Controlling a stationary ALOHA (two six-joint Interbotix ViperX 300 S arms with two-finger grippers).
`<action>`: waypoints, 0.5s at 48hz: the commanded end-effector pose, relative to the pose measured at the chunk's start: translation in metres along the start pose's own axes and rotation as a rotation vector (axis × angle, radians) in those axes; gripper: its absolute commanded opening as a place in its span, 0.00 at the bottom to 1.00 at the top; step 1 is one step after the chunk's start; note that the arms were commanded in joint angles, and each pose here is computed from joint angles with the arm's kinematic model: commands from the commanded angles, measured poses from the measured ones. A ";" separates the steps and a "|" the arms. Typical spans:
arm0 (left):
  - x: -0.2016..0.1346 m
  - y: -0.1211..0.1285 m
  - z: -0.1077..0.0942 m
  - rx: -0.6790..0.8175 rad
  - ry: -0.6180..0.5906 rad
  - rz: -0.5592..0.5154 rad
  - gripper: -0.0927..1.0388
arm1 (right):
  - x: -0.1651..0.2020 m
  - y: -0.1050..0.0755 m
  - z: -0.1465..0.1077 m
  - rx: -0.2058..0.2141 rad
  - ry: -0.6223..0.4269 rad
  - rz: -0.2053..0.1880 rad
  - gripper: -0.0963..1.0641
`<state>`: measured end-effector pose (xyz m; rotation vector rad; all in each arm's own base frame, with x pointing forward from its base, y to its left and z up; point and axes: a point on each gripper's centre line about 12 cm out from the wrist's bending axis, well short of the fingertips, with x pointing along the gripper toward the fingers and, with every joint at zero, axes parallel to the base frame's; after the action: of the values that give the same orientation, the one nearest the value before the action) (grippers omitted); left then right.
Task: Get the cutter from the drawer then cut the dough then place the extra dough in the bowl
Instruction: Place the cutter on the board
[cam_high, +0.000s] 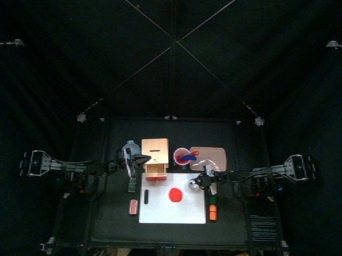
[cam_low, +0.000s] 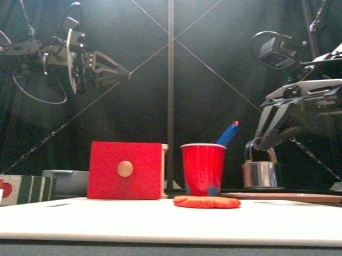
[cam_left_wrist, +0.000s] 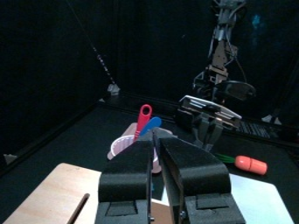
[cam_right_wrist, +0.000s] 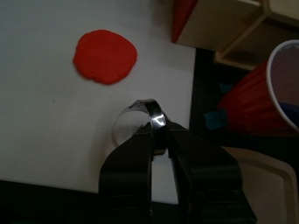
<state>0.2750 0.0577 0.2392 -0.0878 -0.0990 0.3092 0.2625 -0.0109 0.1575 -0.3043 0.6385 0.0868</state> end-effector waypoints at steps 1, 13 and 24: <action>0.013 0.002 0.003 0.006 -0.009 0.015 0.53 | 0.002 -0.002 0.007 0.021 -0.035 -0.003 0.50; 0.020 0.034 -0.004 0.052 0.018 0.121 0.54 | 0.014 0.000 0.000 0.081 0.007 0.007 0.56; 0.030 0.057 0.000 0.111 0.066 0.183 0.58 | 0.024 -0.003 0.007 0.151 0.016 0.000 0.63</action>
<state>0.2816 0.1095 0.2253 -0.0065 -0.0018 0.4688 0.2775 -0.0119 0.1393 -0.1656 0.6909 0.0421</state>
